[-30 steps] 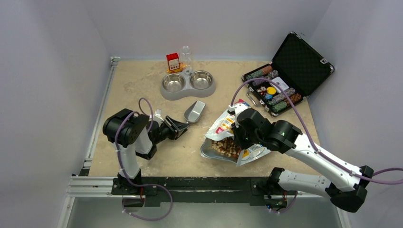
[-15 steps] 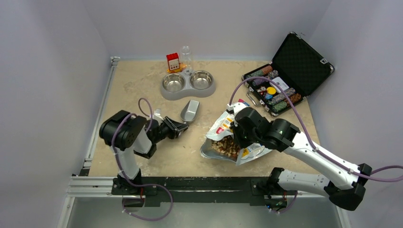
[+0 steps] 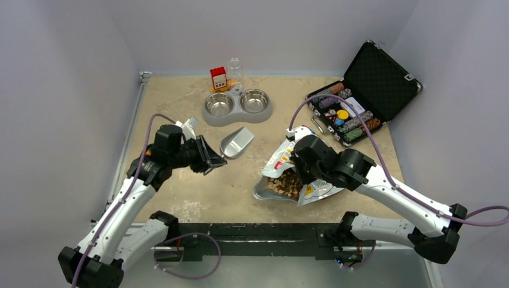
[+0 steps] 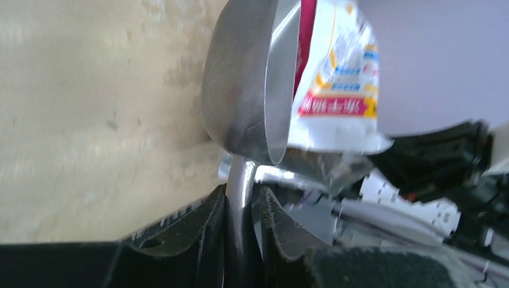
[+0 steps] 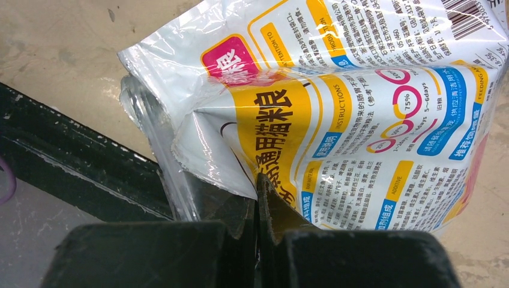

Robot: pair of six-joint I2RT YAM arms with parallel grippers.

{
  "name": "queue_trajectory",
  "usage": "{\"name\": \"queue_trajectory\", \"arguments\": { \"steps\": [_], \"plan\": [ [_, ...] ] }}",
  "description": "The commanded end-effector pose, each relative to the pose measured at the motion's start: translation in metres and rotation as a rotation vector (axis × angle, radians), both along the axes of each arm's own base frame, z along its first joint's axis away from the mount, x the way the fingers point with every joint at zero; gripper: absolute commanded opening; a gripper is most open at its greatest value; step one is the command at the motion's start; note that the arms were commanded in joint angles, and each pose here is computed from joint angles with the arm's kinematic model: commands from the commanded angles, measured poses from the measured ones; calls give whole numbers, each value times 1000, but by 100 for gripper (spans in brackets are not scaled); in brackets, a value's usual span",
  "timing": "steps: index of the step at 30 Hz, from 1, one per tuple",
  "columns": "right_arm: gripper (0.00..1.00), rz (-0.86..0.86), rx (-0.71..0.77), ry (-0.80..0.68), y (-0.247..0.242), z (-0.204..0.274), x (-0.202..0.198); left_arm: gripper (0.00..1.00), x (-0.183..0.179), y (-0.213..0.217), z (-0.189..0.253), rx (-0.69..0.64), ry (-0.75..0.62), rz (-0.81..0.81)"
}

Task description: Serve the pet food

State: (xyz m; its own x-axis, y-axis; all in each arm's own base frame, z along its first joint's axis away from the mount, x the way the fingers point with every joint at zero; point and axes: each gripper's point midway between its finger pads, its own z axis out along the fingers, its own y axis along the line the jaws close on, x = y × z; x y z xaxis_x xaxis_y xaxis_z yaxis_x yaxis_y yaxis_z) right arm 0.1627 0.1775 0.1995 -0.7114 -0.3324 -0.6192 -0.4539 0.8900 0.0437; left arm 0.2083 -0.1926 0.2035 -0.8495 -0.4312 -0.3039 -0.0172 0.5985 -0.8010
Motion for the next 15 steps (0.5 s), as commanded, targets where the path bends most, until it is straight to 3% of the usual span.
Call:
{"name": "queue_trajectory", "arguments": {
  "steps": [1,4,7,15],
  "plan": [
    [0,-52,130,-150,19,40,28,0,-124,29,-13,188,369,-237],
    [0,-36,147,-151,24,42,29,0,-151,37,9,210,387,-300],
    [0,-23,155,-157,29,44,30,0,-176,51,19,324,437,-371],
    [0,5,176,-180,38,56,34,0,-163,7,47,241,366,-488]
  ]
}}
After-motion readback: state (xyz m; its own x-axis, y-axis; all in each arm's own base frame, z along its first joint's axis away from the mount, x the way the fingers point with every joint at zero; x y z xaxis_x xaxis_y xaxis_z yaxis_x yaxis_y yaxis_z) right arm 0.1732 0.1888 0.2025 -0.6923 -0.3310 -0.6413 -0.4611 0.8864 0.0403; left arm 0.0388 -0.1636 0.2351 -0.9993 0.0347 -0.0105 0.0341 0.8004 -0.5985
